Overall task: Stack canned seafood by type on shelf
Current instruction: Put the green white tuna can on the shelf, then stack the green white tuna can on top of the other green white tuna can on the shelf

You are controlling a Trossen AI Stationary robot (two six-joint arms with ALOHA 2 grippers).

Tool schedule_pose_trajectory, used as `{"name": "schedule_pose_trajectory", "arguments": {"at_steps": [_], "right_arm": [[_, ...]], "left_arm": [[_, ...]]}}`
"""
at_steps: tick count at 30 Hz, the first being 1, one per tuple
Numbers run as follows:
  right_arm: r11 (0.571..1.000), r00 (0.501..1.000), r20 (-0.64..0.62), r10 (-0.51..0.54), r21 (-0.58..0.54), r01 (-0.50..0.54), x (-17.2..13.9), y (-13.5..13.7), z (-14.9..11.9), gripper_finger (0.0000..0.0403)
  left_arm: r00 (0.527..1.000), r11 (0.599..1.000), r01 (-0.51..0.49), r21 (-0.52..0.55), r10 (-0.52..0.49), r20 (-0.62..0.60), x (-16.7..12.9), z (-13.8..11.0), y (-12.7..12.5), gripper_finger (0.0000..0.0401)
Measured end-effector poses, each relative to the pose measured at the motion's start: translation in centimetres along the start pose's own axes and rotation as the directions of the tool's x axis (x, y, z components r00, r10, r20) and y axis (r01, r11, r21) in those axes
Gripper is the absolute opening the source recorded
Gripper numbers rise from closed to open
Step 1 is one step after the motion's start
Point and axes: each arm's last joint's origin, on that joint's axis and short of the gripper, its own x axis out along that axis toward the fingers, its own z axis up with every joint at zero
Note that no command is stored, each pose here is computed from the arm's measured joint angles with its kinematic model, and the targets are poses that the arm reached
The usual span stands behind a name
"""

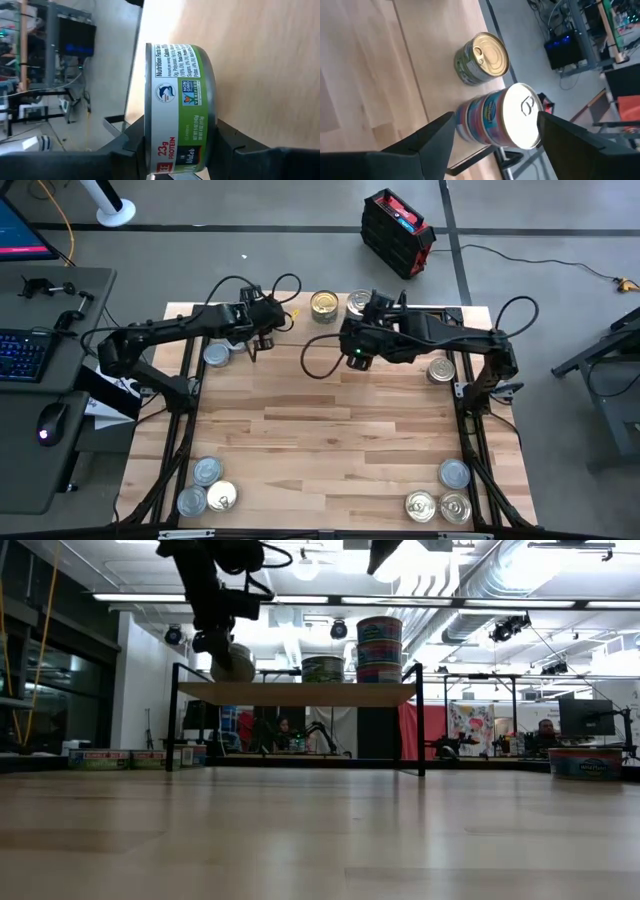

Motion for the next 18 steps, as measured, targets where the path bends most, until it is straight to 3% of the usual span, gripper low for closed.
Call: {"name": "schedule_pose_trajectory", "arguments": {"at_steps": [4, 9, 12, 18], "right_arm": [[0.999, 1.0, -0.001, 0.005, 0.032, -0.005, -0.2, -0.02, -0.5, 0.0272], [0.999, 1.0, 0.0, 0.02, 0.035, -0.02, -0.29, 0.07, -0.51, 0.0272], [0.999, 0.999, 0.007, 0.036, 0.039, -0.036, -0.32, 0.15, -0.43, 0.0272], [0.998, 0.999, 0.013, 0.038, 0.042, -0.038, -0.32, 0.16, -0.36, 0.0272]], "left_arm": [[0.998, 0.998, 0.063, 0.02, -0.064, 0.008, -0.05, -0.12, -0.26, 0.0127], [0.994, 0.994, 0.104, 0.04, -0.103, -0.019, 0.1, -0.41, -0.62, 0.0221], [0.992, 0.992, 0.119, 0.047, -0.117, -0.05, 0.05, -0.77, -0.76, 0.0257], [0.99, 0.991, 0.13, 0.029, -0.128, -0.058, 0.0, -0.88, -0.8, 0.0276]]}}
